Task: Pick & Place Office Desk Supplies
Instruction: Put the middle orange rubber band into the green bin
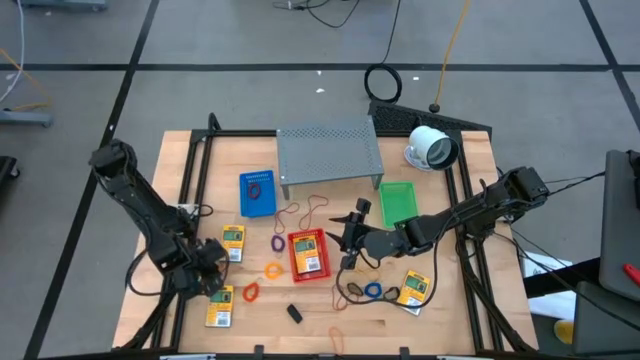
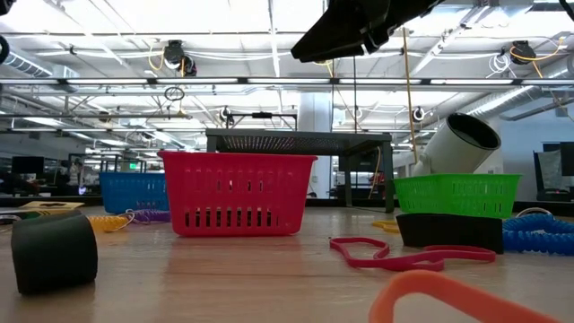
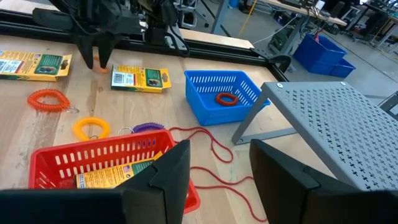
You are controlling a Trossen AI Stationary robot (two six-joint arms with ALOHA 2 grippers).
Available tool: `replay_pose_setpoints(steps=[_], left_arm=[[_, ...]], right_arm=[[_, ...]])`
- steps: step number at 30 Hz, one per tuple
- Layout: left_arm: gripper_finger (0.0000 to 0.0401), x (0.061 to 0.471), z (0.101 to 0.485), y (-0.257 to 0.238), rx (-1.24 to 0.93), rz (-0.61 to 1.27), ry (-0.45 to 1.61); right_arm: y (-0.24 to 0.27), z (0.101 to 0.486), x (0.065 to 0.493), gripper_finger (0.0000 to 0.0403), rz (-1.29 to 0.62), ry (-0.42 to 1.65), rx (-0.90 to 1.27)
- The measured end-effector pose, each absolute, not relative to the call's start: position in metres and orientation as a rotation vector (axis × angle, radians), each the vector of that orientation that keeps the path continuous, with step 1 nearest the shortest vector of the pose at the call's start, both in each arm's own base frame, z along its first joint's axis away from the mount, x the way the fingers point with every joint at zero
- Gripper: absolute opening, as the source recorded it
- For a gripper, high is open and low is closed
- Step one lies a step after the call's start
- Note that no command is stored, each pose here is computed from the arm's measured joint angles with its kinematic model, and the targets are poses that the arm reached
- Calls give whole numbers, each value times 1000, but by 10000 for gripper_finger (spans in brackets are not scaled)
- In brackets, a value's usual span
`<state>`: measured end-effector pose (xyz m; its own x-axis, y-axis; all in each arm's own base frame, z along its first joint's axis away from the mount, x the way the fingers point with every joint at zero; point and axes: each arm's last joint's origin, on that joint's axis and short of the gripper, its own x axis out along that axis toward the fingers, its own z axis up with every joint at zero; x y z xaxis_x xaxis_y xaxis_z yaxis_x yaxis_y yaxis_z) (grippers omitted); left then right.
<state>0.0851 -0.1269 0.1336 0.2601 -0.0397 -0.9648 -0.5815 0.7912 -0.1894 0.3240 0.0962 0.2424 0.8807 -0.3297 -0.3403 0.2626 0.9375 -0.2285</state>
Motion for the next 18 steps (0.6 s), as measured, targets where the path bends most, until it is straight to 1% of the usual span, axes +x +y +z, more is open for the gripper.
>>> replay_pose_setpoints(steps=[3, 5, 6, 7, 15, 18], left_arm=[[77, 86, 133, -126, -588, 402, 1269], [34, 86, 133, -126, -588, 405, 1268], [18, 86, 133, -126, -588, 406, 1265], [11, 87, 133, -126, -588, 407, 1260], [5, 89, 134, -128, -597, 375, 1233], [3, 93, 142, -130, -608, 347, 1166]], right_arm=[[96, 242, 324, 155, -311, 385, -178], [96, 242, 324, 155, -311, 385, -178], [96, 242, 324, 155, -310, 385, -178], [96, 242, 324, 155, -310, 385, -179], [96, 242, 324, 155, -311, 385, -179], [96, 242, 324, 155, -310, 386, -188]])
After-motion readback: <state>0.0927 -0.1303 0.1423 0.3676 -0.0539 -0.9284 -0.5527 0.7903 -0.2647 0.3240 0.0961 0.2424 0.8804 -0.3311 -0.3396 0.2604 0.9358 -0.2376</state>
